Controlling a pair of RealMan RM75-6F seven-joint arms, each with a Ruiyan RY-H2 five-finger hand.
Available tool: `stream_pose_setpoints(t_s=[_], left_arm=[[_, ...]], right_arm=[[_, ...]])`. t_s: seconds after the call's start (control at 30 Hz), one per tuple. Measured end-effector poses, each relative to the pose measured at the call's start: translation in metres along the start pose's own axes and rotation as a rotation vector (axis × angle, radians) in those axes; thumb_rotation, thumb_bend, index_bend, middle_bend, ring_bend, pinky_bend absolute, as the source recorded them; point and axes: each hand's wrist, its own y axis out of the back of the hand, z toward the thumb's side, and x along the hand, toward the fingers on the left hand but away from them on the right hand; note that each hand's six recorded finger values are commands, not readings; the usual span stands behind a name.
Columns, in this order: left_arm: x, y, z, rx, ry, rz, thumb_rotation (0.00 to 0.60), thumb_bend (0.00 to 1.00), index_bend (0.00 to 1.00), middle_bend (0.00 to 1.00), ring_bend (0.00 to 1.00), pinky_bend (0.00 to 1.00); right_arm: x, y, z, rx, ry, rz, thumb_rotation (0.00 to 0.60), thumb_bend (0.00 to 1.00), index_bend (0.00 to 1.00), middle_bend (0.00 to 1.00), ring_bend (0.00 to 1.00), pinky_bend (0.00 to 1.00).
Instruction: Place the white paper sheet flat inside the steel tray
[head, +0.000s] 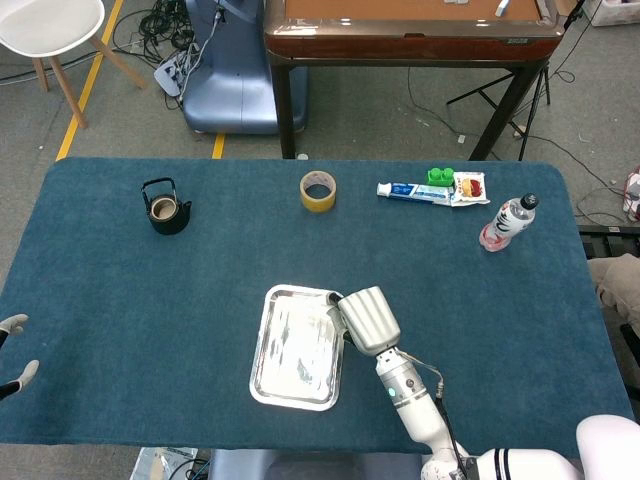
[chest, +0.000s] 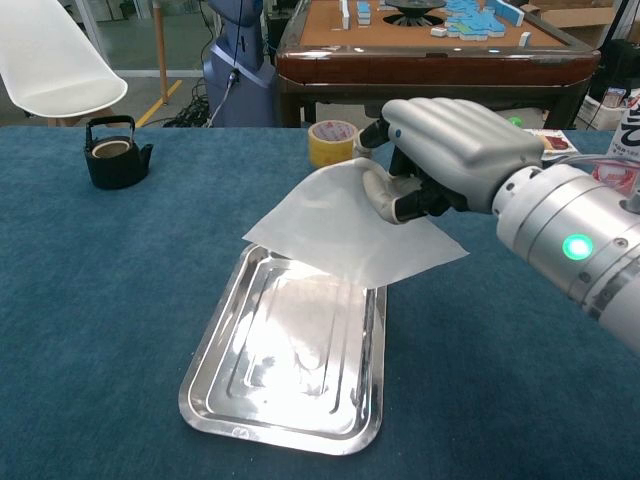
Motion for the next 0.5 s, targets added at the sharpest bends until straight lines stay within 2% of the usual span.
stream_pose_setpoints(t_s=[0.5], left_arm=[[-0.0005, 0.0014, -0.0004, -0.003, 0.001, 0.003, 0.6, 0.24, 0.26, 0.37, 0.35, 0.56]], right_arm=[[-0.0038, -0.0047, 0.0074, 0.015, -0.039, 0.012, 0.6, 0.65, 0.55, 1.0, 1.0, 1.0]])
